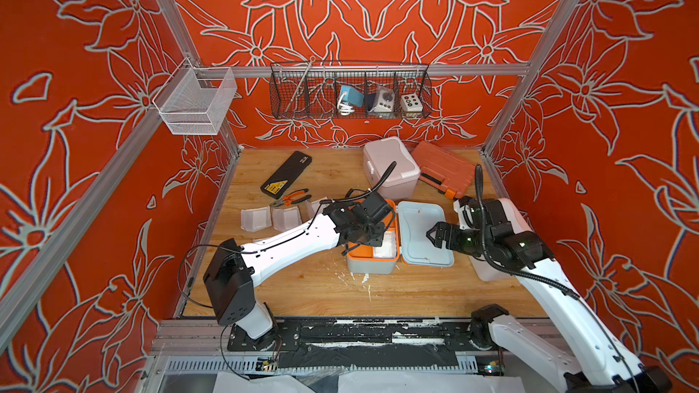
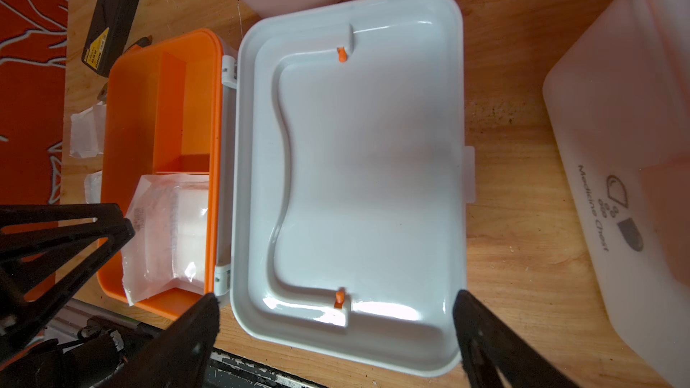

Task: Open first aid kits and take out gauze
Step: Pick up the gauze from the first aid kit.

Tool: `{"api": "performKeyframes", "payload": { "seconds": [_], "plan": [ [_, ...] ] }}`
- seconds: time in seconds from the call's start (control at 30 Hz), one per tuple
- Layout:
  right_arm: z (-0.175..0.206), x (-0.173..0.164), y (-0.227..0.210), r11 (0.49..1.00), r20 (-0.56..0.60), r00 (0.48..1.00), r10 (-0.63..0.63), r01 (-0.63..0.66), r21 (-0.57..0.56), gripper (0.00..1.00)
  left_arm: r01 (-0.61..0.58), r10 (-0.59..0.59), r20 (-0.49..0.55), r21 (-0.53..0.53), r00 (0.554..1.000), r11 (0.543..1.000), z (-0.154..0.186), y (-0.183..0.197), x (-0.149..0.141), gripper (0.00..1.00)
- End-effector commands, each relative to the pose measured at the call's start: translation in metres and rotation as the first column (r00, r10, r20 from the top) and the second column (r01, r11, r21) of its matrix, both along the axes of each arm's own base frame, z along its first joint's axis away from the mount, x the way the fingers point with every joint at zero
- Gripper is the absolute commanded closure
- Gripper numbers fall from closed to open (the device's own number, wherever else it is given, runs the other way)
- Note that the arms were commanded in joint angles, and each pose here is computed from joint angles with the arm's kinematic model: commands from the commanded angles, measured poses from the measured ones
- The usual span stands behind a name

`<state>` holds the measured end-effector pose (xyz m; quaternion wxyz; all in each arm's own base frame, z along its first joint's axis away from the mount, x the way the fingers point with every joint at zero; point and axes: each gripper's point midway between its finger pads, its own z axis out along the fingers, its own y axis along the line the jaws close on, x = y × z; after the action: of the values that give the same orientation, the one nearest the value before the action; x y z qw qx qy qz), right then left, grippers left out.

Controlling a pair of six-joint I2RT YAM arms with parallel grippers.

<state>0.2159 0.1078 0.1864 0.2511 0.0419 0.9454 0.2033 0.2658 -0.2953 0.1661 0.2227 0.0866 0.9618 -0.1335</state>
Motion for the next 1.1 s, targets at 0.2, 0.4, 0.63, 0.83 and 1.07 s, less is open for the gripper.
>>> {"api": "performKeyframes", "payload": {
  "seconds": [0.2,0.4,0.63,0.83,1.07],
  "plan": [
    [0.001,0.004,-0.002,1.000,-0.019,1.000,-0.017,0.017,-0.005,0.02,0.014,-0.013,-0.029,0.008,0.999,1.000,-0.014,-0.005,-0.001,0.78],
    [0.001,0.004,-0.001,1.000,-0.021,1.000,-0.012,0.012,0.003,0.02,0.021,-0.021,-0.039,0.016,0.999,1.000,-0.020,-0.007,-0.001,0.82],
    [0.001,0.004,-0.002,1.000,-0.020,1.000,-0.013,0.013,0.001,0.02,0.022,-0.022,-0.037,0.014,0.999,1.000,-0.018,-0.008,0.000,0.95],
    [0.003,0.004,-0.002,1.000,-0.017,1.000,-0.013,0.013,0.001,0.02,0.021,-0.021,-0.015,-0.012,1.000,1.000,-0.001,-0.009,0.001,1.00],
    [0.006,0.003,-0.002,1.000,-0.016,1.000,-0.016,0.016,0.009,0.02,0.023,-0.021,0.033,-0.058,0.999,0.998,0.031,-0.009,0.002,1.00]
  ]
}}
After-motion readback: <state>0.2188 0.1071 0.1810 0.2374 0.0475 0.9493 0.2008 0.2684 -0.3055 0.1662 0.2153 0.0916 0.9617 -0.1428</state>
